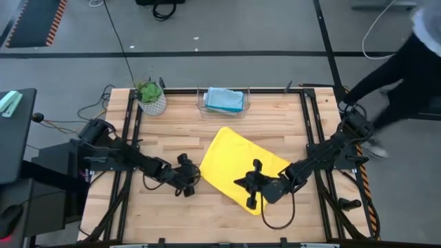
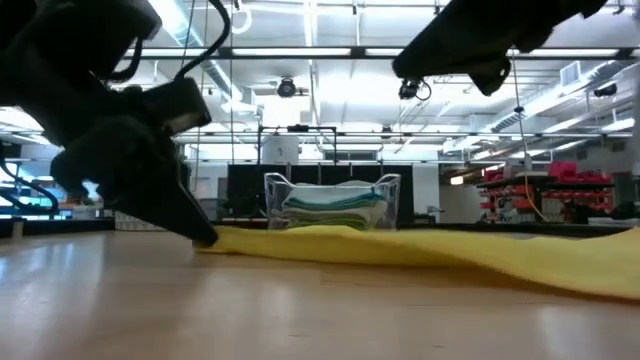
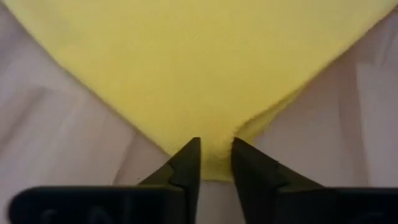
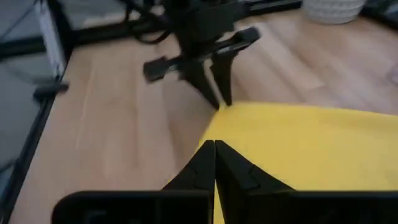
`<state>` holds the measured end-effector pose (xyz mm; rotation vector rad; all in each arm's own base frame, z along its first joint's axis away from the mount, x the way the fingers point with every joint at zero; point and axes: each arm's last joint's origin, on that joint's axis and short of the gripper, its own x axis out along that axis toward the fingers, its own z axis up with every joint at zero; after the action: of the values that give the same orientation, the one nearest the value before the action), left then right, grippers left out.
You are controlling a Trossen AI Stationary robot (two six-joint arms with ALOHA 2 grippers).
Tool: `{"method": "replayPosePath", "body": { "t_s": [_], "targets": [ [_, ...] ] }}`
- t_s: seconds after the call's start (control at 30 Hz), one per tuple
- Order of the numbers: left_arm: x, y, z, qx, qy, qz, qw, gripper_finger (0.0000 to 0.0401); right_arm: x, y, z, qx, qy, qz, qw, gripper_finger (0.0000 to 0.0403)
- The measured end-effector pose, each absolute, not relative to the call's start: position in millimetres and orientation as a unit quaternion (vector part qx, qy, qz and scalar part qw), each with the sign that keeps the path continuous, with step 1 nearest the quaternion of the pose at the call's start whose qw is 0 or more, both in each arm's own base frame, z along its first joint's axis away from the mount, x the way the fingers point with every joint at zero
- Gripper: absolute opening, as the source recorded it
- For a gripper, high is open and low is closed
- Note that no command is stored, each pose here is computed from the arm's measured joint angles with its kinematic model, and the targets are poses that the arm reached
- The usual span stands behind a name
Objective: Fold microfiber towels
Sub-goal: Fold the yellow microfiber cloth
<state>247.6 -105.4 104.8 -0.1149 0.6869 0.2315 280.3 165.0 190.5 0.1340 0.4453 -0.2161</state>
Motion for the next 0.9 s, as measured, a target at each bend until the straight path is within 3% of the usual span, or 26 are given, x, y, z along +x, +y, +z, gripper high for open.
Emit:
{"method": "replayPosePath", "body": {
  "t_s": [0.2, 0.3, 0.5, 0.77, 0.9],
  "targets": [
    [248, -104, 102, -0.025, 0.348, 0.102, 0.931, 0.0014, 275, 199, 197, 0.076, 0.305, -0.059, 0.947, 0.0100],
    [249, -106, 107, -0.018, 0.335, 0.090, 0.938, 0.0011, 269, 222, 199, 0.070, 0.356, -0.057, 0.930, 0.0144],
    [249, -108, 107, -0.022, 0.332, 0.086, 0.939, 0.0065, 264, 261, 179, 0.095, 0.448, -0.031, 0.888, 0.0170],
    [248, -113, 105, -0.086, 0.332, 0.078, 0.936, 0.0173, 255, 270, 147, 0.092, 0.520, -0.050, 0.847, 0.0147],
    [250, -112, 100, -0.106, 0.334, 0.092, 0.932, 0.0191, 256, 268, 135, 0.065, 0.540, -0.056, 0.837, 0.0137]
  ]
}}
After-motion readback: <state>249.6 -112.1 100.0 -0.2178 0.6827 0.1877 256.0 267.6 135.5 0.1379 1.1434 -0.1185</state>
